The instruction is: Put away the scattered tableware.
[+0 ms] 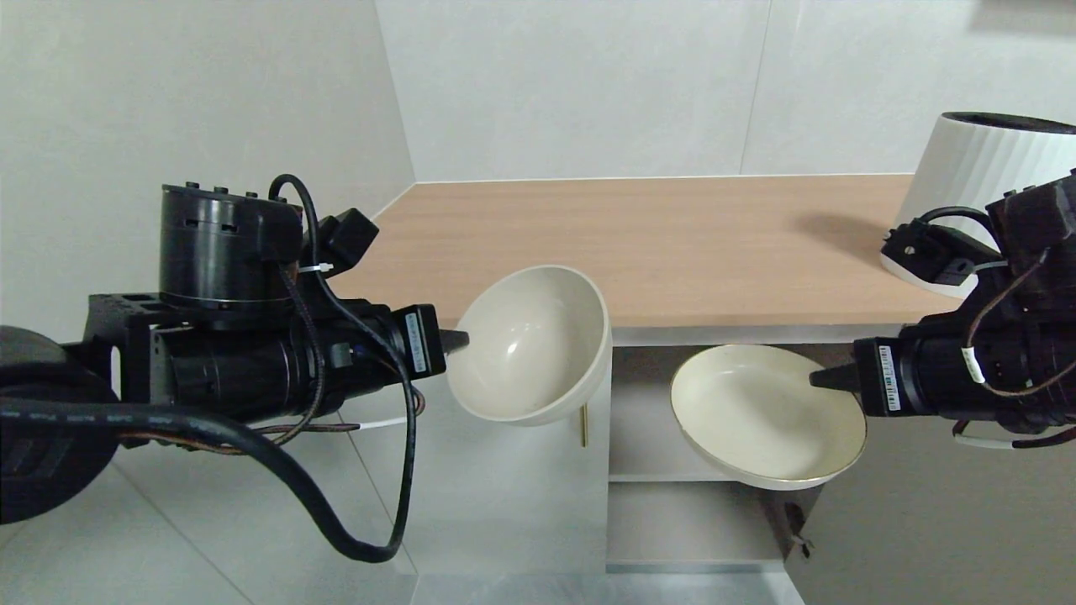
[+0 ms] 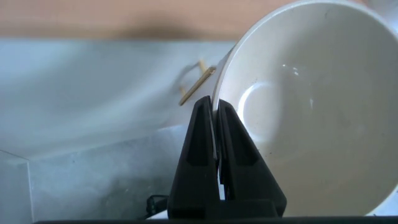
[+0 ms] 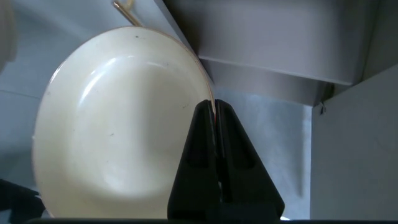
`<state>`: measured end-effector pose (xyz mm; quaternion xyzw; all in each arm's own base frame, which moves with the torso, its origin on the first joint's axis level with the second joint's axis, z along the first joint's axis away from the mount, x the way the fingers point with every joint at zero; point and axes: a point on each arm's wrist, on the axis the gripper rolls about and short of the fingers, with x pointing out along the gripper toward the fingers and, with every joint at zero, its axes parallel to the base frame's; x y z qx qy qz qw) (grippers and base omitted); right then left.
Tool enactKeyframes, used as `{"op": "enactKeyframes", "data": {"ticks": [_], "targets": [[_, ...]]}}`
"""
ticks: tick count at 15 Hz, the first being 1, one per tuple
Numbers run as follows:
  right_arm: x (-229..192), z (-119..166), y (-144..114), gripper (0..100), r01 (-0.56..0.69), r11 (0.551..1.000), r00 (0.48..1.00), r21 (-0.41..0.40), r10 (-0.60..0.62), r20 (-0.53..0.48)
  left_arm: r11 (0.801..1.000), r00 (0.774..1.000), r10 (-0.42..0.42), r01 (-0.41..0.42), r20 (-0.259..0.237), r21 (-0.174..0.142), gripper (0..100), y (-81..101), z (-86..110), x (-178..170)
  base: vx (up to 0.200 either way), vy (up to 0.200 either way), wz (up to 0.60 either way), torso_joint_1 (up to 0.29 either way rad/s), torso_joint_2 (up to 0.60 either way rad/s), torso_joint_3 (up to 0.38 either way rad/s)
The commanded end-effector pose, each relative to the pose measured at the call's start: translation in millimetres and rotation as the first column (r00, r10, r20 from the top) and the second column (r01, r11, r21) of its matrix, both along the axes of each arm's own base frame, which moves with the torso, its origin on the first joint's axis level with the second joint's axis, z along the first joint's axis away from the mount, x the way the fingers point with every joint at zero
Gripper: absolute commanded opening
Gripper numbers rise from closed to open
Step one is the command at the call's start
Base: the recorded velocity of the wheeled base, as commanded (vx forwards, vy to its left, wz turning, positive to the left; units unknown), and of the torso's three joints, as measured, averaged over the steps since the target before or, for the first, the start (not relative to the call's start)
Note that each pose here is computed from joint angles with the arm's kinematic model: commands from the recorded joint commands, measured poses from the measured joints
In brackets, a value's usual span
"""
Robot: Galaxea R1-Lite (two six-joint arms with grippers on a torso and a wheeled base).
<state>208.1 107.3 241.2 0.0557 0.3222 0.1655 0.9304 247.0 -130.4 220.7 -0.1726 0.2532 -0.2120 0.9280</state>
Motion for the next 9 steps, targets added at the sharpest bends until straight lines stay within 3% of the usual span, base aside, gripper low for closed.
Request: {"op": "enactKeyframes", "data": {"ticks": [1,9], "targets": [[0.6,-1.0,0.5,0,0.0,1.0,1.0,-0.001,0.0,-0.003,1.0,1.0,0.0,0.0,-0.001,0.0,0,-0.5,-0.4,0.3,0.0,0.0,0.0,-0.168,0.47,0.305],[0.9,-1.3,0.6,0,-0.001,1.0,1.0,-0.003,0.001,-0.004,1.0,1.0,-0.002,0.002,-0.001,0.0,0,-0.5,-0.4,0.3,0.0,0.0,0.0,-0.138,0.46,0.314]]}}
